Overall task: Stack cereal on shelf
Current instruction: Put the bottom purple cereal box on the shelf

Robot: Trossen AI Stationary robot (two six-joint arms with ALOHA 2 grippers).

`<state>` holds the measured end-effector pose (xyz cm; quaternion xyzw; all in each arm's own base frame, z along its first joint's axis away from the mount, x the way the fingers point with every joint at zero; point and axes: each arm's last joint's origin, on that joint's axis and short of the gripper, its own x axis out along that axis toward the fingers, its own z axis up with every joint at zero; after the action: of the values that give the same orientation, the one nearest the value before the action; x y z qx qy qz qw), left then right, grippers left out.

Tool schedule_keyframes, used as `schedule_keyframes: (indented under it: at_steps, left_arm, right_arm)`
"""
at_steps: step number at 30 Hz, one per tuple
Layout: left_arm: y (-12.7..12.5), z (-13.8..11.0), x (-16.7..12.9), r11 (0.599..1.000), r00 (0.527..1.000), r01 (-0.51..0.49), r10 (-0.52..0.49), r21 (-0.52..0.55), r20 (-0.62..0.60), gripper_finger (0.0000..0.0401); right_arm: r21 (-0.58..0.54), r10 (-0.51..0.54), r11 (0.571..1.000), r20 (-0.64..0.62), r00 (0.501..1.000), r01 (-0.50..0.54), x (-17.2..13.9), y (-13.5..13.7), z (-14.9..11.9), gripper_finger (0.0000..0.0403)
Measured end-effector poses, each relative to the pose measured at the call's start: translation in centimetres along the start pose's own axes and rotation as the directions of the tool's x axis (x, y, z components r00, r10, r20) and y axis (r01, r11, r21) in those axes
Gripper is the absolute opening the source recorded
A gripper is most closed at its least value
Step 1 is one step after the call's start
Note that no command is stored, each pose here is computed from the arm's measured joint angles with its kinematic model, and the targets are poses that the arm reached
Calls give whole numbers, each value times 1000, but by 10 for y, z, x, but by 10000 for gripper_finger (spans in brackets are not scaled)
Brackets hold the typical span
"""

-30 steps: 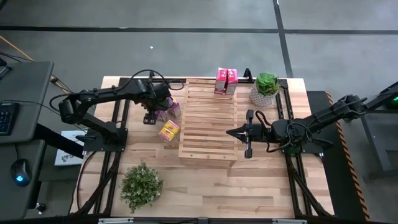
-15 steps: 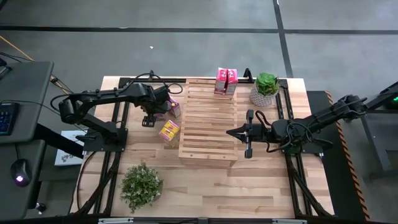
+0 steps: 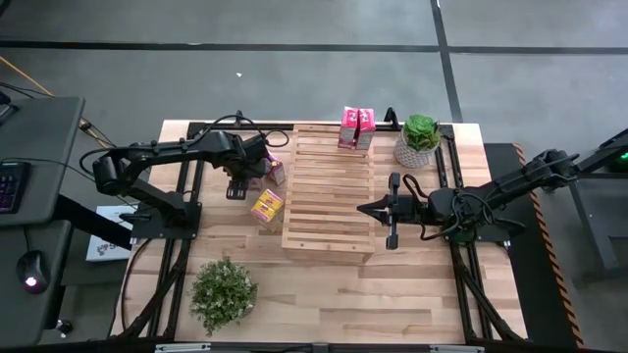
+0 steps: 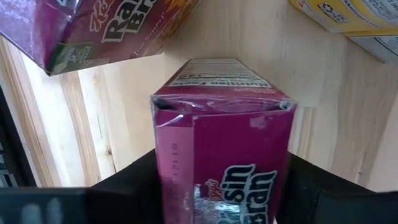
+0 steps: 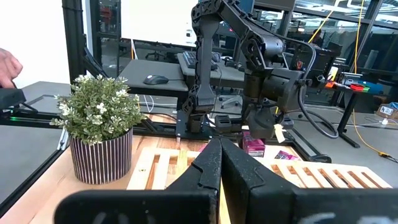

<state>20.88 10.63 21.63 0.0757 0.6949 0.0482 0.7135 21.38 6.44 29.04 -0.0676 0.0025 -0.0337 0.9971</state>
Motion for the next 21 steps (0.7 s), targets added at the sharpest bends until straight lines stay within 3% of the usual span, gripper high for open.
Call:
schedule_keyframes:
  at_steps: [6,12,17,21]
  left_arm:
    - [1,-3,-6,1000,998,-22,21,-4,-58,183]
    - [5,-2,-27,995,996,-22,14,-97,-86,177]
    - [12,0,-63,981,996,-42,27,-188,-81,177]
    - [23,2,-107,945,987,-163,155,-285,-50,177]
  right_arm:
    - [0,0,1000,0,1000,0,0,0,0,0]
    - [0,0,1000,0,1000,0,0,0,0,0]
    - [0,0,1000,0,1000,0,0,0,0,0]
    - [0,0,1000,0,1000,0,0,0,0,0]
